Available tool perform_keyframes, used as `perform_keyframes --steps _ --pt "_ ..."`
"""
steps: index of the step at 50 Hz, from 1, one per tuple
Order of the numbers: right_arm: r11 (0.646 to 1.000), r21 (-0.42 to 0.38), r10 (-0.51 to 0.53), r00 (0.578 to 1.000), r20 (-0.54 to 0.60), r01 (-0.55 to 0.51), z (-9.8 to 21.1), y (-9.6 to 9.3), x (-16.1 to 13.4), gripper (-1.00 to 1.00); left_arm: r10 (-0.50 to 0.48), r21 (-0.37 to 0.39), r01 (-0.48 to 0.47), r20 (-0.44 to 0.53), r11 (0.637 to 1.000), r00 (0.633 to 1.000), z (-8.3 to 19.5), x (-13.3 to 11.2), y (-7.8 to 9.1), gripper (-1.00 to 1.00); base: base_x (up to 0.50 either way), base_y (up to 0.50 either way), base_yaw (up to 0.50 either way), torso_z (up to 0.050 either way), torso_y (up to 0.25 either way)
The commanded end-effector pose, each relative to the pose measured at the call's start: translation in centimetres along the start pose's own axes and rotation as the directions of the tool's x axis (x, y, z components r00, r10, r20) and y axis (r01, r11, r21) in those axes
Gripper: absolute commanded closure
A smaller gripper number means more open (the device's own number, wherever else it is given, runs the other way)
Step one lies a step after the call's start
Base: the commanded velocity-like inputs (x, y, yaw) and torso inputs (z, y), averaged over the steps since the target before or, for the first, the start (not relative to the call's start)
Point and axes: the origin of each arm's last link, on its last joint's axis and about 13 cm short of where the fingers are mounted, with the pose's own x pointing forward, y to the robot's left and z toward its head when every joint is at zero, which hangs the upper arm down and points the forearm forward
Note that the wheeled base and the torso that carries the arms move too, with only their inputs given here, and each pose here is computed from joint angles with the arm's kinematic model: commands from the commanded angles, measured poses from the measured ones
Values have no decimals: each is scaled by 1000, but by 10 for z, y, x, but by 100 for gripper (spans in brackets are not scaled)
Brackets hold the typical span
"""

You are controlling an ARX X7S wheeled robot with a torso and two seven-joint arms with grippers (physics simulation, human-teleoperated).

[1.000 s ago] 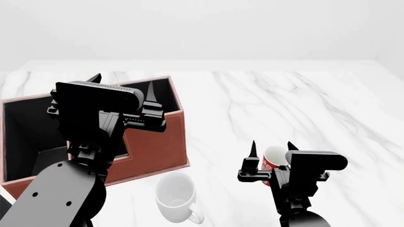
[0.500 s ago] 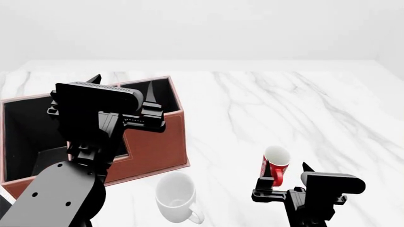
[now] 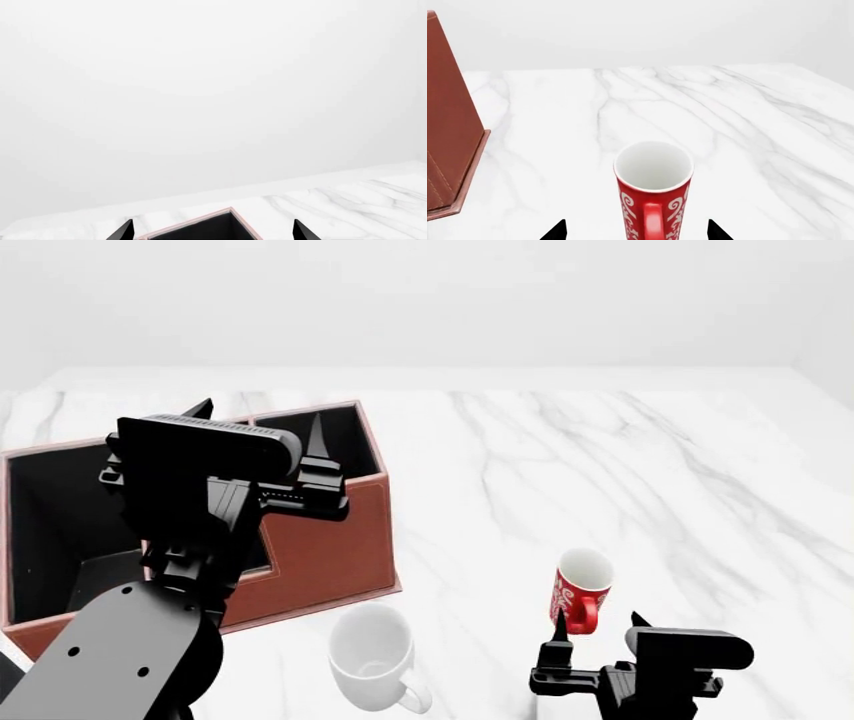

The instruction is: Pick up the red mug and place it to the right of the caddy.

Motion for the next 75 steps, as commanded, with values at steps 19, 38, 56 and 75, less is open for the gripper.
perform_keyframes --steps 19,38,56,75 --pt "999 -31 -36 998 -57 35 -12 0 16 -100 1 -5 -1 -7 1000 1000 -4 -1 1 -100 0 0 0 0 0" --pt "998 -26 -51 997 -61 49 -13 -1 24 -100 -1 -6 1 -10 1000 1000 -5 -1 1 -100 0 0 0 0 0" --pt "998 -27 -54 996 -75 52 -18 -1 27 -100 -1 -8 1 -14 1000 1000 -8 -1 1 -100 0 0 0 0 0" --pt "998 -28 -59 992 -114 56 -25 -2 40 -100 -2 -10 2 -19 1000 1000 -9 -1 1 -100 0 0 0 0 0"
